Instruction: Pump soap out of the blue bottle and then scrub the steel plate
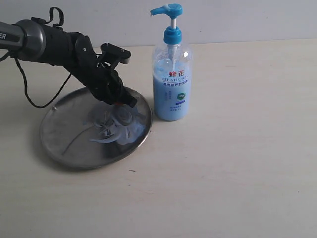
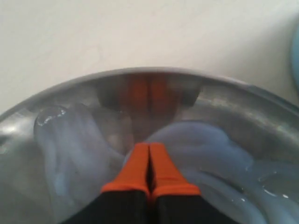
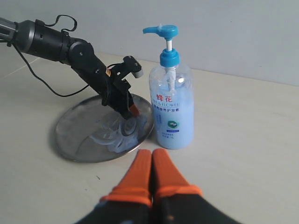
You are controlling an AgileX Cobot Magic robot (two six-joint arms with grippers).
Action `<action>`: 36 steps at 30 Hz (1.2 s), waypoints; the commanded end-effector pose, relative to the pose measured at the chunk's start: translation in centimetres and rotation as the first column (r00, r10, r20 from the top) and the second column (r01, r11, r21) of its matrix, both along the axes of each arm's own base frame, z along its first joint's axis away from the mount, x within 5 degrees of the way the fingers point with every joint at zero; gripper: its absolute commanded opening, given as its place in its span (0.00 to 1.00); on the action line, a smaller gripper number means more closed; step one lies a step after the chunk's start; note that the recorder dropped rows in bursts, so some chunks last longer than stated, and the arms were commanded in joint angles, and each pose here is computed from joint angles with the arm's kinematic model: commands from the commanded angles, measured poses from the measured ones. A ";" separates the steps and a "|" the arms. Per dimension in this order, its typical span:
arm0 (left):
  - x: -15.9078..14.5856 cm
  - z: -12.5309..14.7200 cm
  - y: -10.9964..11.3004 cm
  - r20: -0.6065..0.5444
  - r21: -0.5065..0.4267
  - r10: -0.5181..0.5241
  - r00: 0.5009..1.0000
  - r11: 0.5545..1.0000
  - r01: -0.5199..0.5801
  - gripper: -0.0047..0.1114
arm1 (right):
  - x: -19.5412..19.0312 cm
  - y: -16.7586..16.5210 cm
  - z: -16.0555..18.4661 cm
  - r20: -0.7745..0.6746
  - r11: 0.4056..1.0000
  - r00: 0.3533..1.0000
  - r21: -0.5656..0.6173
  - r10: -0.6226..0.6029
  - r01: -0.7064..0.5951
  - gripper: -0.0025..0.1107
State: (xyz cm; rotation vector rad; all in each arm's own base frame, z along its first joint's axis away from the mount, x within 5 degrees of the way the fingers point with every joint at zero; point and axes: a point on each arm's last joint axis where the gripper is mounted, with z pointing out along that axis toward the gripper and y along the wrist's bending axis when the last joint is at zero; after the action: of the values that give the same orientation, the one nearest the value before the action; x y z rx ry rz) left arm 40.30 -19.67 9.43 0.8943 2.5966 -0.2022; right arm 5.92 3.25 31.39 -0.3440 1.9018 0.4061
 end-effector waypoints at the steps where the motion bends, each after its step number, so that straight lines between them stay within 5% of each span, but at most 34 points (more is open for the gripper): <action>1: -2.5 -2.1 0.1 -0.220 0.089 -0.074 0.973 0.991 0.096 0.04 | 0.0 0.0 0.0 0.012 1.000 1.000 0.002 0.002 -0.002 0.02; 9: -5.3 -2.2 -3.0 -0.311 0.099 -0.182 0.933 0.970 0.222 0.04 | -0.1 0.0 0.0 0.007 1.000 1.000 0.000 0.003 -0.003 0.02; 18: -4.6 -2.2 -2.9 -0.237 0.121 -0.185 0.954 0.968 0.218 0.04 | -0.1 0.0 0.0 0.005 1.000 1.000 -0.001 0.003 -0.003 0.02; 27: -1.5 -1.9 -0.6 -0.060 0.109 -0.114 0.992 0.987 0.120 0.04 | 0.0 0.0 0.0 0.008 1.000 1.000 -0.002 0.002 -0.002 0.02; 36: -0.5 -1.9 1.8 -0.089 0.110 -0.033 0.996 0.993 0.042 0.04 | -0.1 0.0 0.0 0.007 1.000 1.000 0.000 0.003 -0.003 0.02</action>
State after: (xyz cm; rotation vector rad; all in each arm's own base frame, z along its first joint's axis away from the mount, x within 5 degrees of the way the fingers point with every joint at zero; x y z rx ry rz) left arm 40.92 -18.62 9.70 0.9335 2.5683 -0.1299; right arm 5.92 3.25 31.37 -0.3446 1.9037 0.4059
